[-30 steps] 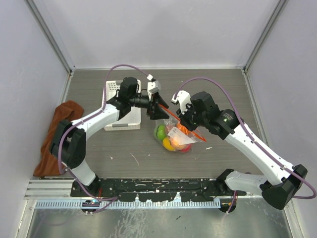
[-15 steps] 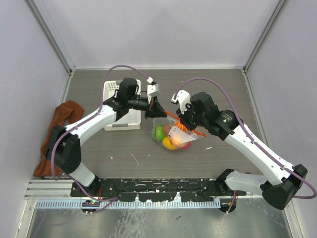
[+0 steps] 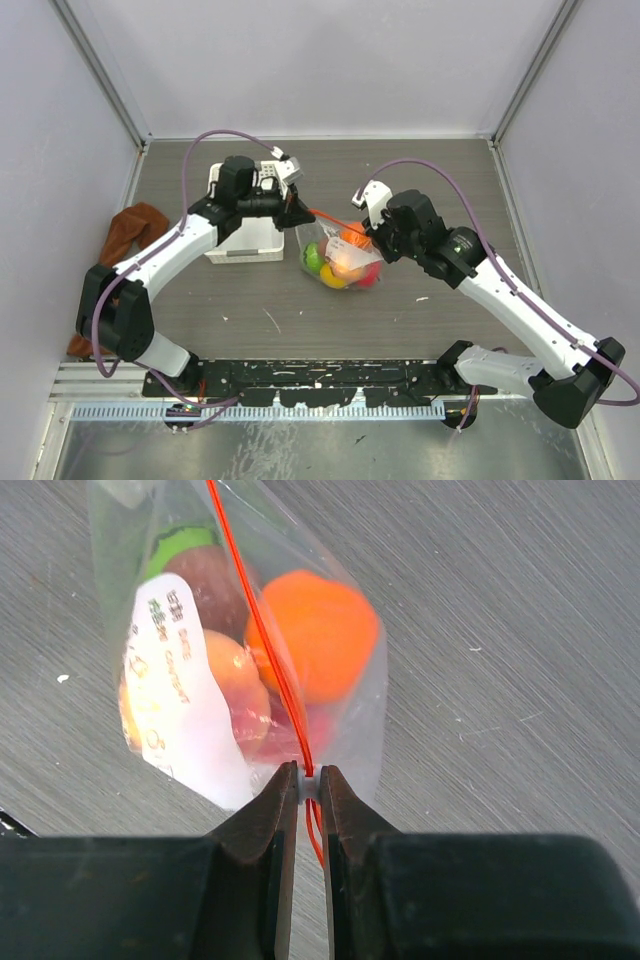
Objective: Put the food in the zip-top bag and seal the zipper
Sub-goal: Zip the zipper food storage bag at the center of the board.
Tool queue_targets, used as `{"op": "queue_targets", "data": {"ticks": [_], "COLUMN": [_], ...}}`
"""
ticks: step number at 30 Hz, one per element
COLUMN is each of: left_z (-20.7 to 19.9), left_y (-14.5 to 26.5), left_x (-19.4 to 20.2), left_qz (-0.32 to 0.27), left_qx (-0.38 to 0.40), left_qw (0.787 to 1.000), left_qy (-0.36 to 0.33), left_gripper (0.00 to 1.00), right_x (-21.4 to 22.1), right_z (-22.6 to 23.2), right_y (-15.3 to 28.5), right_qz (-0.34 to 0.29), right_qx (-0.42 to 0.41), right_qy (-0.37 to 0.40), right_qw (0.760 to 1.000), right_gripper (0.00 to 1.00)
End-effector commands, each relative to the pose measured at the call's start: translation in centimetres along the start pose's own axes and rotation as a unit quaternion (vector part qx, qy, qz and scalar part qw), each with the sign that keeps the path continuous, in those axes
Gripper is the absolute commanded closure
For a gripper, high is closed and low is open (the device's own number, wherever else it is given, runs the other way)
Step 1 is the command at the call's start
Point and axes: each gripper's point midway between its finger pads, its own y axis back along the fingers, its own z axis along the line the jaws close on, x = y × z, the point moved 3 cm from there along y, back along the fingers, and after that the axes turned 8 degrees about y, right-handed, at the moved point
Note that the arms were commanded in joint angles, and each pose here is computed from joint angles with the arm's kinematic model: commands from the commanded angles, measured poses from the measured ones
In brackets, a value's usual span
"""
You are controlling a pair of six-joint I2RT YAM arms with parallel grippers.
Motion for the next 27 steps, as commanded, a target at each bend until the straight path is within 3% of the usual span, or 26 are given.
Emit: {"op": "queue_targets", "data": {"ticks": [1, 14, 27], "left_z": [2.0, 4.9, 7.2], "left_y": [2.4, 3.4, 0.7], "left_x": [-2.3, -3.2, -9.5], "left_qz": [-0.040, -0.047, -0.084], "left_qx": [-0.079, -0.135, -0.134], "left_qw": [0.996, 0.990, 0.987], "left_qy": [-0.009, 0.010, -0.040], "left_gripper": [1.00, 1.00, 1.00], "right_x": [1.0, 2.2, -3.5], "right_z": [-1.5, -5.5, -11.9], "right_y": [1.7, 1.2, -1.7], "right_qz": [0.015, 0.061, -0.057], "right_qx": [0.053, 0.164, 0.263], "right_qy": [-0.007, -0.049, -0.091], "right_qw": [0.998, 0.983, 0.959], "right_gripper": [1.00, 1.00, 1.00]}}
